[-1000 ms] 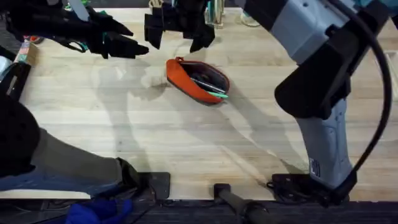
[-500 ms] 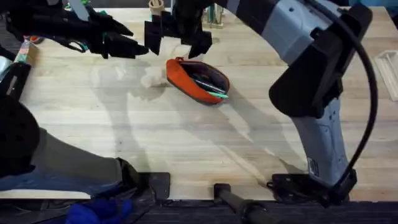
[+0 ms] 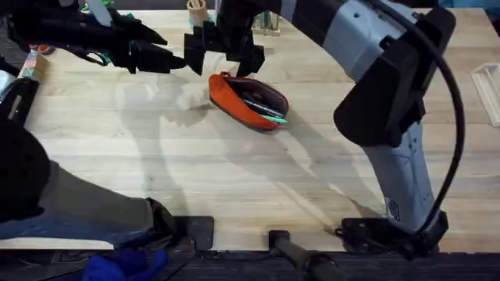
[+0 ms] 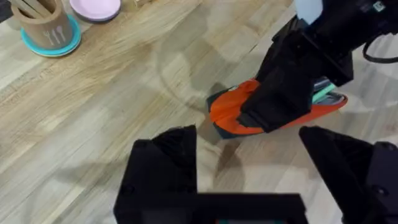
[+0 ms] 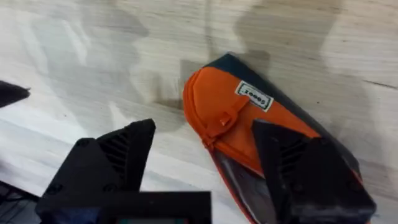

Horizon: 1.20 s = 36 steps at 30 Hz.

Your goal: Unzip the bag, pick up the pens from the table one at a time and place them inside, then zip the bag closed.

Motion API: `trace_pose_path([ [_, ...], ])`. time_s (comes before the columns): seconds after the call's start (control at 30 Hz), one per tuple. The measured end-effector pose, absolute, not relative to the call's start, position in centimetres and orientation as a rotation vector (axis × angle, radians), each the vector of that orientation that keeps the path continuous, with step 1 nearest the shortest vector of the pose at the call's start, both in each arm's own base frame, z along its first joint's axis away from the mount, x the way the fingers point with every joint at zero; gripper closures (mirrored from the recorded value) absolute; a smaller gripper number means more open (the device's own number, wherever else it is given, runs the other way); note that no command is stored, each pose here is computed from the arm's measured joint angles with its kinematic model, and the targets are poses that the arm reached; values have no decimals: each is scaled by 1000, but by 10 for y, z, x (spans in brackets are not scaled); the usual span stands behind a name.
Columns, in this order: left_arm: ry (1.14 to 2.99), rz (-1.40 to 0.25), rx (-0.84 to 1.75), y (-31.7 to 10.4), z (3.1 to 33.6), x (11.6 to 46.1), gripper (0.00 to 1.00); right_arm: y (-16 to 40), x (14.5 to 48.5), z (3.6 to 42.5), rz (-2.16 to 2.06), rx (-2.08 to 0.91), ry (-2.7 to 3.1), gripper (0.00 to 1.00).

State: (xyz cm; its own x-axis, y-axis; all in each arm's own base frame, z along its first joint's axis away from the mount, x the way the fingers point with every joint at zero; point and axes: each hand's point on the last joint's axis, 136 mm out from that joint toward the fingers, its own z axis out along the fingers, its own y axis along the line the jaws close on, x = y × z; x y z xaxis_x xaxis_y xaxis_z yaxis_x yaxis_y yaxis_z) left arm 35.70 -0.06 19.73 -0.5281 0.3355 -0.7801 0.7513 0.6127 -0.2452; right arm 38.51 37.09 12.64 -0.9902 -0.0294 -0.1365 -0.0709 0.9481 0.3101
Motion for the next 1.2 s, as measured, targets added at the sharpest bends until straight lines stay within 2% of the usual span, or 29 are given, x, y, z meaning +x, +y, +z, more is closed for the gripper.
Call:
trace_pose_path([
  [0.03,2128,-753,851,-1,197,357,8,371,384,126,477,-76,2975,141],
  [0.3,2128,-753,851,-1,197,357,8,370,384,126,475,-77,2977,372],
  [0.43,2128,-753,851,-1,197,357,8,370,384,126,476,-75,2976,655],
  [0.7,2128,-753,851,-1,197,357,8,371,385,127,480,-78,2972,943],
  [1.2,2128,-753,851,-1,197,357,7,368,387,126,441,-74,2959,971],
])
